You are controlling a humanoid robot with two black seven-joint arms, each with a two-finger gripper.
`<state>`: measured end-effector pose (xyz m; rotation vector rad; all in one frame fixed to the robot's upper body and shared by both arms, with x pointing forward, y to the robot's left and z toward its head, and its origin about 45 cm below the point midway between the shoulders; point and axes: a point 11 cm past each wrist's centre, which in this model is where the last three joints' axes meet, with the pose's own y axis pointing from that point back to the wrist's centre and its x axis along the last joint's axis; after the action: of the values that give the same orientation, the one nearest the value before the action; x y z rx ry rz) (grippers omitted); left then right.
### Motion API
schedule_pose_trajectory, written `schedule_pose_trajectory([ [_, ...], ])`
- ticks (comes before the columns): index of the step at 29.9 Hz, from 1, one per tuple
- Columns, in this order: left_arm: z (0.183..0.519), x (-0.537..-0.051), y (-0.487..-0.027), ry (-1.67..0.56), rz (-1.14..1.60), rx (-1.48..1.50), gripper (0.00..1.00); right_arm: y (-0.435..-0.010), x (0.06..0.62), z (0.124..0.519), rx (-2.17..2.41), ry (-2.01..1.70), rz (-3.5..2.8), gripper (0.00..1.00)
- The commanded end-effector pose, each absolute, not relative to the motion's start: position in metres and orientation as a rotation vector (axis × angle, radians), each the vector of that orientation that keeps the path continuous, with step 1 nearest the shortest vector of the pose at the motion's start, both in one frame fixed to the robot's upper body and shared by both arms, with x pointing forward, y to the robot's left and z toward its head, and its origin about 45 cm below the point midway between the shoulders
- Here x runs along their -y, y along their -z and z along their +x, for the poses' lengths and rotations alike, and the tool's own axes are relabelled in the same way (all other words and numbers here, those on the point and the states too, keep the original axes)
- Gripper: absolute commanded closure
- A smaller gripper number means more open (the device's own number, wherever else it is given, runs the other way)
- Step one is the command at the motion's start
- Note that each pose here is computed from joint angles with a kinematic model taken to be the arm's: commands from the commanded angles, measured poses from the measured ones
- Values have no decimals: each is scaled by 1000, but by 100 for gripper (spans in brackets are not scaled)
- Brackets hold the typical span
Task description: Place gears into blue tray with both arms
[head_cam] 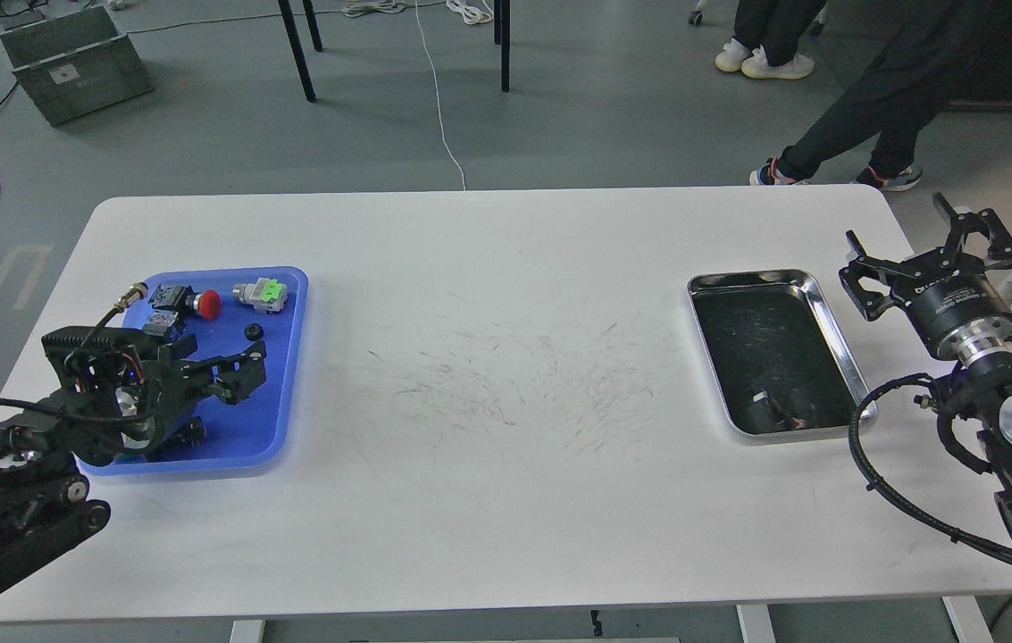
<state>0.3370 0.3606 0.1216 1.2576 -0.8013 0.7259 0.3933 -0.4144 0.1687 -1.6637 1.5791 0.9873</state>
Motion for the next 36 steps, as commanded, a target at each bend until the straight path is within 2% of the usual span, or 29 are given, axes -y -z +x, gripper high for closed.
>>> schedule_pose_trajectory([
  [1, 341, -361, -127, -746, 1248, 805, 1, -168, 415, 393, -1580, -987, -1663, 5],
  [5, 350, -360, -137, -815, 1210, 779, 0, -173, 418, 394, -1583, -975, -1670, 5],
  [9, 367, -357, -157, -982, 1103, 700, 0, -177, 417, 397, -1574, -966, -1677, 3],
  [15, 399, -329, -185, -1320, 732, 376, 0, -190, 403, 408, -1531, -958, -1695, 1],
  [19, 424, -318, -203, -1455, 470, 172, 0, -200, 384, 414, -1474, -962, -1723, 1],
  [26, 441, -331, -206, -1550, 117, -103, 1, -192, 362, 414, -1418, -998, -1723, 1],
  [32, 438, -354, -190, -1492, -123, -237, 1, -182, 356, 413, -1442, -1034, -1734, 1],
  [36, 433, -370, -174, -1544, -283, -415, 1, -182, 348, 415, -1419, -1045, -1719, 1],
])
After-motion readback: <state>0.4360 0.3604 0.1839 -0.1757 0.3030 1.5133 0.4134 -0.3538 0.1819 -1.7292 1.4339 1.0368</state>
